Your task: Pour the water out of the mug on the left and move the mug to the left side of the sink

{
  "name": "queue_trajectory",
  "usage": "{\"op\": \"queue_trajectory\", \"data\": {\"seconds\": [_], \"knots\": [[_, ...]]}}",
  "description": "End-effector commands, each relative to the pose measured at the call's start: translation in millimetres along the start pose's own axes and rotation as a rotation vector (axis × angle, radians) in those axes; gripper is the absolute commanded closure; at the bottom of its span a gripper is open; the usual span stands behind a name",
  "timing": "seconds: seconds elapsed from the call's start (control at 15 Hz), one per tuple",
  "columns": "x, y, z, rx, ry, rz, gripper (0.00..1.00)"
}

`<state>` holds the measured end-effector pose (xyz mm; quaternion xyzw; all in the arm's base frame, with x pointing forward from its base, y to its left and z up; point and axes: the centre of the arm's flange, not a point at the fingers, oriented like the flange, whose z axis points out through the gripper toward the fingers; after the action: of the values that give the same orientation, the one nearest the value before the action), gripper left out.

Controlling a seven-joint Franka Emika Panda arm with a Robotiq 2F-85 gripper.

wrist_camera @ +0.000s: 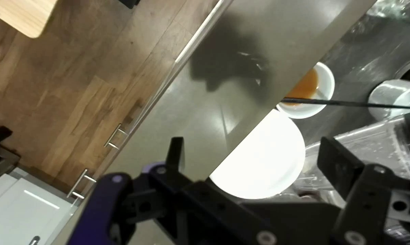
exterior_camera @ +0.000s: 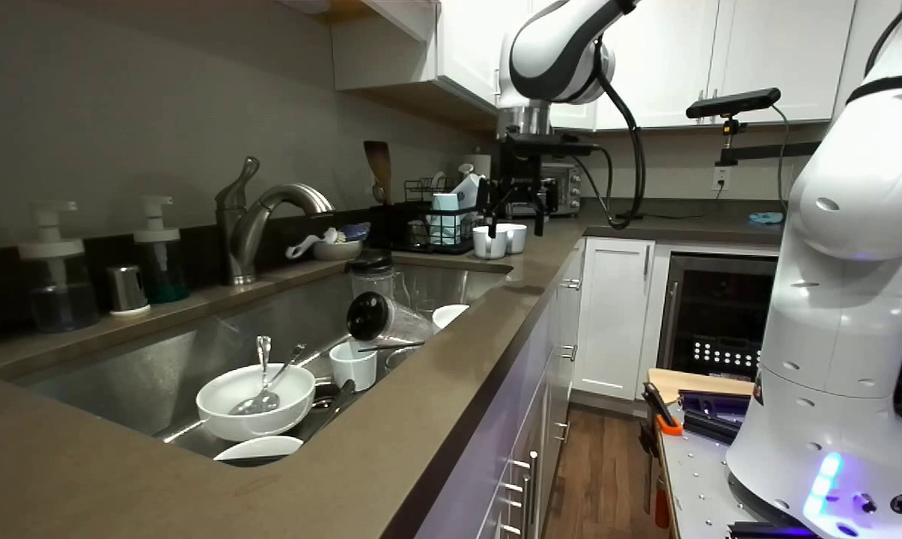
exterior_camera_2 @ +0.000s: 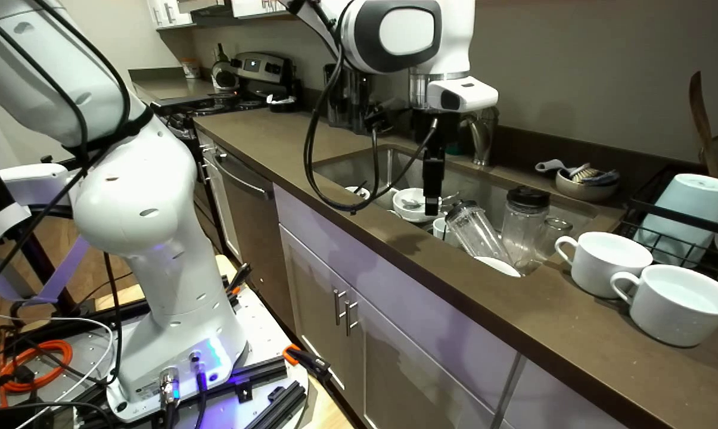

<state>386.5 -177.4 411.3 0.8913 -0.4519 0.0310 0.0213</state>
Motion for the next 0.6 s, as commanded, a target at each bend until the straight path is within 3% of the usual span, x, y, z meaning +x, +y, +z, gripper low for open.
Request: {"op": "queue_trajectory", "data": {"seconds": [0.0,0.53], "knots": [[41.7,-0.6,17.6,-0.072,0.004,0.14,0.0],[119.8,18.1,9.0,-0.025,-0.046,0.397,0.0]]}}
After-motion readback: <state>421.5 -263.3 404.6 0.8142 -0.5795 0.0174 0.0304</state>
